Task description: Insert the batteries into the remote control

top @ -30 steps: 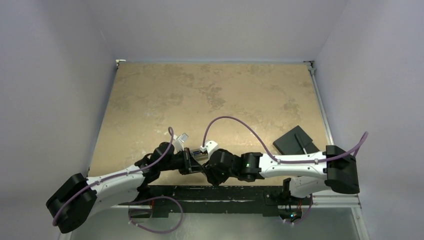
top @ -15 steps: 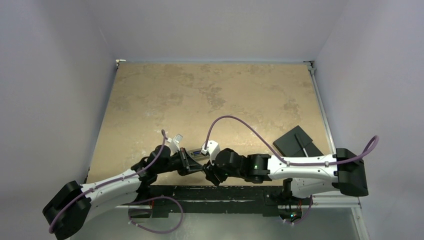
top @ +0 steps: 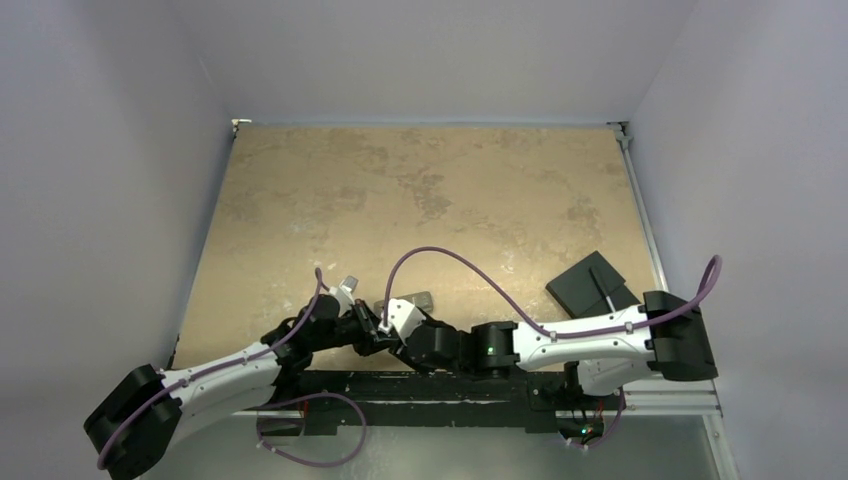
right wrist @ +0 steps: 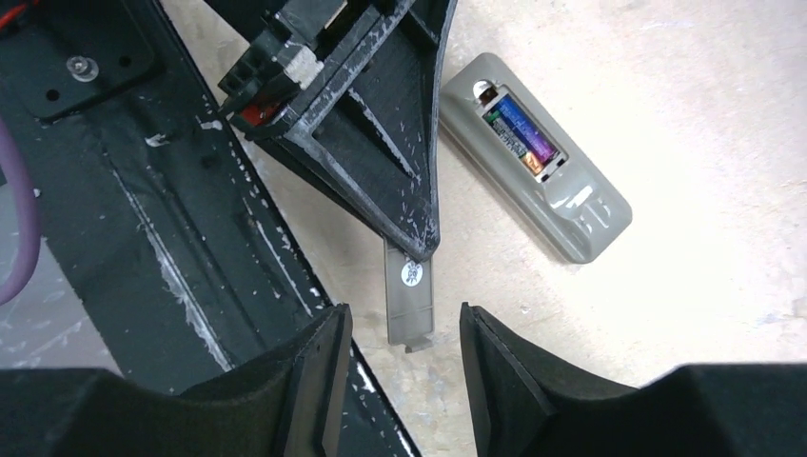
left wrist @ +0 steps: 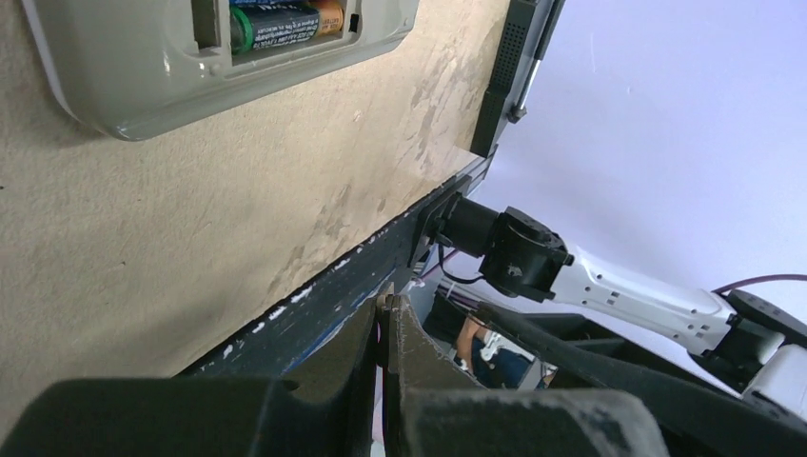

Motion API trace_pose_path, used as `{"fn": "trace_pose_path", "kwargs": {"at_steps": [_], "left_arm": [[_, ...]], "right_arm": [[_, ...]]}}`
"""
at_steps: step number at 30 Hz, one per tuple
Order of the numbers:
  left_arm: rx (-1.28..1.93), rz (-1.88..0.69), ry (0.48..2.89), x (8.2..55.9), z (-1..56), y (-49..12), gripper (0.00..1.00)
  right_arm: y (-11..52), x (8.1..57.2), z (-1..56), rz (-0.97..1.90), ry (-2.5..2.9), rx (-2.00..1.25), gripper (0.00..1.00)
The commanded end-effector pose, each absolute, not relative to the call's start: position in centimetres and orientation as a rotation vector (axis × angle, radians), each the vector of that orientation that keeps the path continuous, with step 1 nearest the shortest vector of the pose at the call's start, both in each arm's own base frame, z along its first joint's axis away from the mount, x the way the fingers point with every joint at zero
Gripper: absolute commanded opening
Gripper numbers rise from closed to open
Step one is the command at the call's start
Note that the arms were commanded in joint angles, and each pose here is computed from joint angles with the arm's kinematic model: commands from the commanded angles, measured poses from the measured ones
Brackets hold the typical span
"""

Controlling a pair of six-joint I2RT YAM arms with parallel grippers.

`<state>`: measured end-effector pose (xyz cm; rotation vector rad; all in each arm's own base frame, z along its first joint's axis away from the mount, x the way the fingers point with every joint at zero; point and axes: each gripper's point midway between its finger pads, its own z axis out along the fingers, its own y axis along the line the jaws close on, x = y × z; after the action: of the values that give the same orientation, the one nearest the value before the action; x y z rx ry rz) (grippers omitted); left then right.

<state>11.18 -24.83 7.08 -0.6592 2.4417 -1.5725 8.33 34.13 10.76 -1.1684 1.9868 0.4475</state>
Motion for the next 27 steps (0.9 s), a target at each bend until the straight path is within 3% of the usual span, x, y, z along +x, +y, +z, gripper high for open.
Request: {"fn": "trace_pose_path", "kwargs": {"at_steps": [1, 18, 27], "left_arm": [[-0.747, -1.618, 2.436, 11.1, 7.5, -25.0, 0.00], [-0.797, -1.644, 2.445, 11.0, 8.0, -25.1, 0.00], [-0.789, -1.661, 2.446, 10.9, 8.2, -25.3, 0.00]], "right_arm": [[34.8, 9.2, 12.6, 0.325, 1.913, -1.135, 0.53], [34.3, 10.3, 9.4, 0.000, 1.911, -1.192, 0.47], [34.4, 10.4, 9.2, -0.028, 1.899, -1.176, 0.35]]}}
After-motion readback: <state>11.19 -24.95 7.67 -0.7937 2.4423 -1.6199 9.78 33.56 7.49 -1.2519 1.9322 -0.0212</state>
